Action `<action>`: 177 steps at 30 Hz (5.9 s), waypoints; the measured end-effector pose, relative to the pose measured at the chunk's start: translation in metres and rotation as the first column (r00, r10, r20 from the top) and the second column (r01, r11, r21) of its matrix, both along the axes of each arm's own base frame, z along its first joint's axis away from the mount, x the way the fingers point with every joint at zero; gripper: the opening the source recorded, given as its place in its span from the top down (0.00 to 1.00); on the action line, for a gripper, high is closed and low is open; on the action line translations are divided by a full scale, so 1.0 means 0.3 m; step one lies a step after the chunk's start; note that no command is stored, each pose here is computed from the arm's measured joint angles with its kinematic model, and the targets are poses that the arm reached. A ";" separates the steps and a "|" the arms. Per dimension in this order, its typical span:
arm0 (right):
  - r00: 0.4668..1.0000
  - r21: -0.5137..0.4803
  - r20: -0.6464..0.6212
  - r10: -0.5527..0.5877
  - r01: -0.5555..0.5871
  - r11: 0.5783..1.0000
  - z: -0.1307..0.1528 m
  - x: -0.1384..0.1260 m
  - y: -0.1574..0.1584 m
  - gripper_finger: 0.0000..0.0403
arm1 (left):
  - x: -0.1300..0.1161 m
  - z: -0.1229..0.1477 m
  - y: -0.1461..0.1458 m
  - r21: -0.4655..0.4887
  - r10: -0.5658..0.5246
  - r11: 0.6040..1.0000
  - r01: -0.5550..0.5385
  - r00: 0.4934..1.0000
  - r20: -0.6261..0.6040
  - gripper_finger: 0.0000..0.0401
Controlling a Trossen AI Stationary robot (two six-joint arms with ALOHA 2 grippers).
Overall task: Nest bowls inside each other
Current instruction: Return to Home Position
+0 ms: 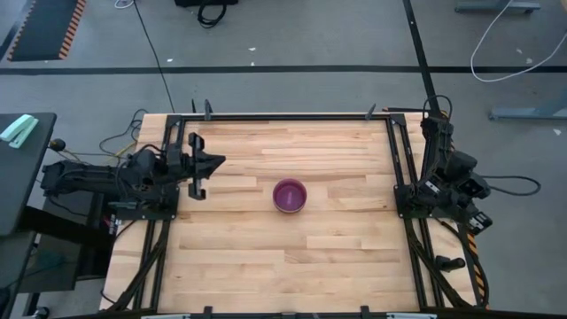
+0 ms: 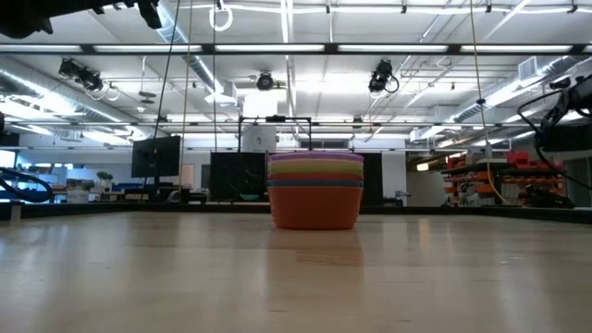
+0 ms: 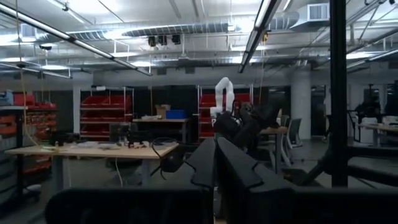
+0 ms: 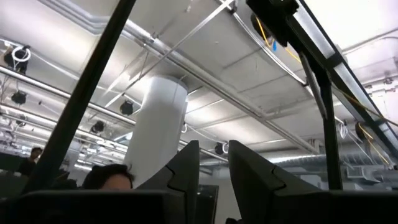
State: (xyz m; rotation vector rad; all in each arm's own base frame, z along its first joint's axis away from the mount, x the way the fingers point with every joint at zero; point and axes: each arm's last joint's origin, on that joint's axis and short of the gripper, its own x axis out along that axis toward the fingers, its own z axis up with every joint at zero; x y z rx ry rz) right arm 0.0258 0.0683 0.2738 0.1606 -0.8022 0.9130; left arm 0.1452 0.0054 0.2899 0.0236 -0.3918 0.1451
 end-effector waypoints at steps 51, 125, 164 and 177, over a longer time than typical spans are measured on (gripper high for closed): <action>0.974 0.159 0.040 -0.224 0.216 0.964 -0.052 0.000 -0.043 0.77 | -0.254 -0.063 -0.002 0.155 0.084 0.979 -0.132 0.956 0.280 0.98; 0.957 -0.143 -0.221 -0.189 0.160 0.977 -0.195 0.031 0.020 0.77 | -0.202 -0.263 0.020 0.055 0.181 0.981 -0.186 0.980 0.081 0.95; 0.902 -0.347 -0.431 0.032 -0.198 0.917 -0.297 0.025 0.072 0.77 | -0.164 -0.371 0.018 -0.139 -0.014 0.990 -0.018 0.973 -0.230 0.96; 0.890 -0.408 -0.454 0.037 -0.245 0.880 -0.322 0.023 0.077 0.77 | -0.162 -0.378 0.007 -0.158 -0.127 0.983 0.089 0.960 -0.248 0.99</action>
